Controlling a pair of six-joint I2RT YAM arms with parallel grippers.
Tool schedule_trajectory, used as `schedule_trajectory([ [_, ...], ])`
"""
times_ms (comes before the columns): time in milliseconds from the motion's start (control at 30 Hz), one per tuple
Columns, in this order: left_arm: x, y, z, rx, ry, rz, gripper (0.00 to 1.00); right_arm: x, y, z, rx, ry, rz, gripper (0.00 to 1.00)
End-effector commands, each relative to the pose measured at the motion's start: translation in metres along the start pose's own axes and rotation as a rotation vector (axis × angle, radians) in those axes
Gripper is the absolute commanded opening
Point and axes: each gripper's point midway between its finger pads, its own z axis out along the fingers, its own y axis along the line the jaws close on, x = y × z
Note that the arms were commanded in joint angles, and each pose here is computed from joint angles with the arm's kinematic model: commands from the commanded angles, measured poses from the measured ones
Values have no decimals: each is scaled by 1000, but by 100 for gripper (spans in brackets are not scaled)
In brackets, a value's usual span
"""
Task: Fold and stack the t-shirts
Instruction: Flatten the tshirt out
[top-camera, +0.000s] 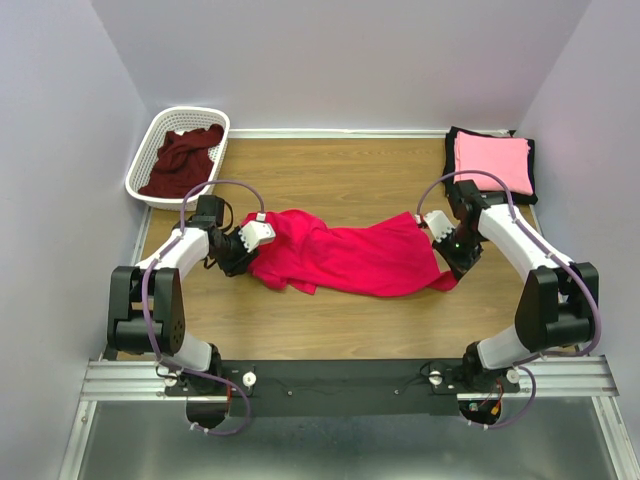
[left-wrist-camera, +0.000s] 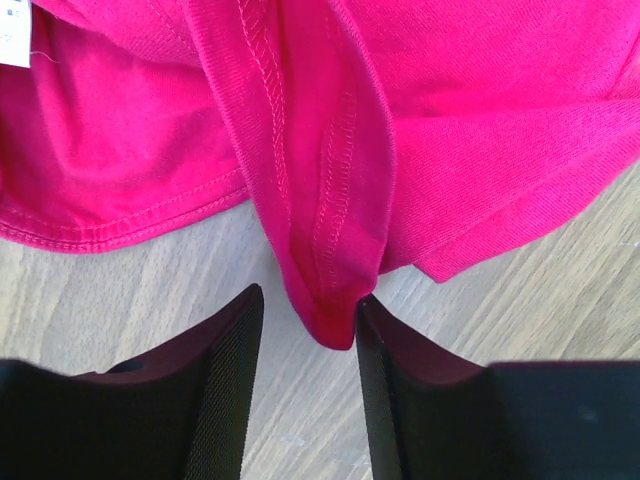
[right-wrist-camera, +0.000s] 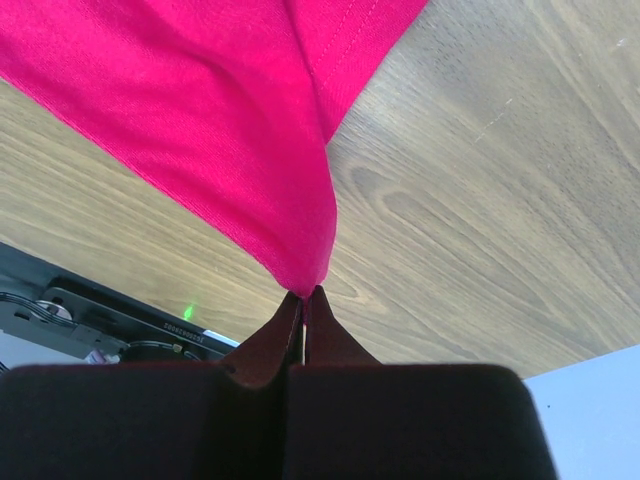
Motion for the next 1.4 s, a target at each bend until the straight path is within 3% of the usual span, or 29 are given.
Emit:
schedule_trajectory([
  [0,-12,1,-3,8,-42,11,50,-5,2,-5,-25,-15,15,0],
  [133,-12,2,-2,11,-39,6,40,-6,4,-6,-33,-28,10,0],
  [233,-17,5,-5,6,-48,4,12,-8,3,-10,-22,-45,2,1],
  [333,-25,6,-13,6,-65,3,0,-9,4,-11,-29,-42,12,1],
  [467,-40,18,-39,-21,-100,-13,0,-22,-1,-26,-2,-111,33,0],
  [600,-62,59,-93,-148,-169,-76,0,-55,-37,-62,131,-241,68,0],
  [667,-93,90,-131,-256,-238,-70,0,-66,-61,-80,185,-291,112,0],
  [833,-168,145,-237,-522,-414,-74,0,-114,-123,-173,365,-528,176,0],
  [933,-200,157,-287,-623,-510,-77,0,-123,-153,-209,447,-600,218,0],
  [1000,-223,158,-322,-679,-592,-60,0,-135,-170,-268,557,-724,227,0],
  [1033,-231,156,-333,-688,-621,-46,0,-136,-173,-265,557,-716,232,1],
  [1200,-277,135,-411,-806,-836,51,0,-150,-187,-357,733,-925,240,1],
  [1367,-279,147,-428,-893,-876,8,0,-145,-202,-388,874,-977,283,1],
])
